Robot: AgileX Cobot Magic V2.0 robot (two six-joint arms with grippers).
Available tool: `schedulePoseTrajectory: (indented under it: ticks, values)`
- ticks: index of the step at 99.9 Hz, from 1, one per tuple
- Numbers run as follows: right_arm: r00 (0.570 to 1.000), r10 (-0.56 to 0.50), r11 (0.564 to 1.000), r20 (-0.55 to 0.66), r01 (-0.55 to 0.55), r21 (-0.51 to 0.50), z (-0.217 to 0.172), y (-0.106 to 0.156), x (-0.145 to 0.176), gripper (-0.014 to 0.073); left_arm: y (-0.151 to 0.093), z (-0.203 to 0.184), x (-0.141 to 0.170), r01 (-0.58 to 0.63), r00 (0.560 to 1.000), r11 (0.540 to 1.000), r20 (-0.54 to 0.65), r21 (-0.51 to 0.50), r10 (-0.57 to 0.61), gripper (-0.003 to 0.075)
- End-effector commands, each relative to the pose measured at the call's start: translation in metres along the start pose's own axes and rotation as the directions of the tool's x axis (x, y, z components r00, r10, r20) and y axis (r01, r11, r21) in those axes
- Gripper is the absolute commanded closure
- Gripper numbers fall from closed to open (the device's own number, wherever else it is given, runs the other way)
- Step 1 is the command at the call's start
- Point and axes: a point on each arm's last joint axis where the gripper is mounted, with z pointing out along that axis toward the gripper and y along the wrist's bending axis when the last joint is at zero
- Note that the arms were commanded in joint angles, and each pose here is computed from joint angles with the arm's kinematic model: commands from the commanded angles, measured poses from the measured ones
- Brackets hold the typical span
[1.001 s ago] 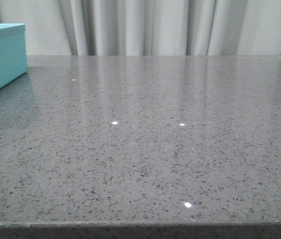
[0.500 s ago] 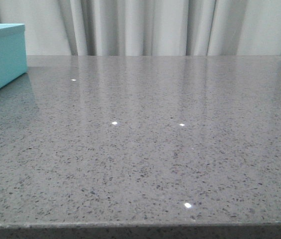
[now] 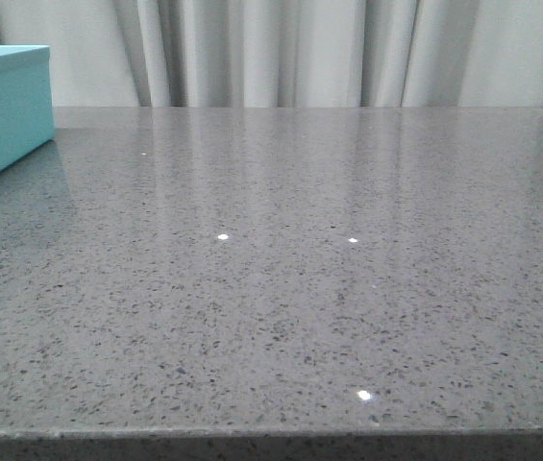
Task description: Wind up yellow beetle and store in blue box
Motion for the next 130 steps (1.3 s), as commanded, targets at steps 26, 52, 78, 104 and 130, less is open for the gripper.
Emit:
schedulePoseTrajectory:
  ticks: [26,52,78,104,130]
  values:
    - [0.997,-0.031,0.999,0.071,0.033,-0.029,-0.001,0.004,-0.012,0.0713,0.001,-0.002,-0.002,0.016,0.996,1.0,0.089,-0.004,-0.016,0.0739]
    - [0.997,-0.036,0.999,0.067,0.038,-0.028,0.0,0.003,-0.011,0.0713,0.001,-0.002,-0.002,0.016,0.996,1.0,0.089,-0.004,-0.016,0.0739]
    - [0.997,-0.02,0.999,0.072,0.023,-0.03,0.005,0.005,0.001,0.0713,0.001,-0.002,-0.002,0.016,0.996,1.0,0.089,-0.004,-0.016,0.0738]
    - [0.971,-0.054,0.998,0.232,0.044,0.051,0.012,0.002,0.016,0.0713,0.001,-0.002,-0.002,0.016,0.996,1.0,0.089,-0.004,-0.016,0.0739]
    - [0.948,-0.097,0.969,0.302,0.021,0.244,0.016,-0.014,0.042,0.0713,0.001,-0.002,-0.002,0.016,0.996,1.0,0.089,-0.004,-0.016,0.0739]
